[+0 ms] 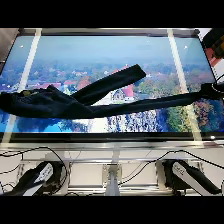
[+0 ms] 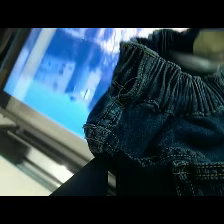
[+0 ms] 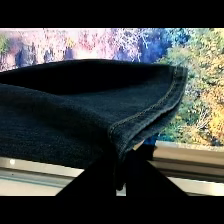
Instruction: Fold the clothes and pants, and hang the long-sleeved shirts on hangers.
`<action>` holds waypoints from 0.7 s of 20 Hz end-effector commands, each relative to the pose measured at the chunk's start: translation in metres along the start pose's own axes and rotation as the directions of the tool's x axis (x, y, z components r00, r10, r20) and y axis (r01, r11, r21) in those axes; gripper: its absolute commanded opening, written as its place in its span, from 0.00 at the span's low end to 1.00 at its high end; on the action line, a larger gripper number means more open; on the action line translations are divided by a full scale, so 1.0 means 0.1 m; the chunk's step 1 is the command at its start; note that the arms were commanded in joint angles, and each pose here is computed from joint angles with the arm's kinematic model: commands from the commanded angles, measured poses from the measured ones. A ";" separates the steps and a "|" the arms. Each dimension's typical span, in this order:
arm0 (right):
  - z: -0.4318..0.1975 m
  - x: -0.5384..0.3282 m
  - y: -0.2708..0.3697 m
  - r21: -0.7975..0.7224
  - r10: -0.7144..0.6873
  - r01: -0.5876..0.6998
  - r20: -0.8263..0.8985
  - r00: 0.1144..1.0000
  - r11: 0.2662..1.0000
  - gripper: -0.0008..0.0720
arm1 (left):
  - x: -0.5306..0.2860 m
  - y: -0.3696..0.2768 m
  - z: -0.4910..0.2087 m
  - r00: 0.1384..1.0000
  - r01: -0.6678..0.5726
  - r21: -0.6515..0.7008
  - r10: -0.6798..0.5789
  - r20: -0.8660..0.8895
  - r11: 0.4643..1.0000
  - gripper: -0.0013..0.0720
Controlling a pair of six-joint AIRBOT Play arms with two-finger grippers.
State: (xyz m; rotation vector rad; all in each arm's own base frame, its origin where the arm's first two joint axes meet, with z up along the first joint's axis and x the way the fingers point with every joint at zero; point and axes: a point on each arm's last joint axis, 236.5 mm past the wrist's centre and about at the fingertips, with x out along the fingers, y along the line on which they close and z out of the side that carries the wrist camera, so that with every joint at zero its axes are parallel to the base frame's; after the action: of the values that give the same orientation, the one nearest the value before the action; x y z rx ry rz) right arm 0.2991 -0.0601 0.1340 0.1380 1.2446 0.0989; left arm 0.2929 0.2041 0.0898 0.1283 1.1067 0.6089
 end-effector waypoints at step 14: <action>-1.13 1.23 0.02 0.137 0.025 -0.012 -0.095 0.995 0.991 0.97 | 0.33 -0.21 -0.53 0.992 0.017 0.012 -0.016 -0.125 1.000 0.98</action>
State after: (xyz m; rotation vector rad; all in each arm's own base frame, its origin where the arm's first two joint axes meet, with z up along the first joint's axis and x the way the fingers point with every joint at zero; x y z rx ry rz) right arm 0.2257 -0.0308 -0.0098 0.2562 1.3808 0.0657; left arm 0.2549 0.1896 0.0162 0.1270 1.2967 0.5664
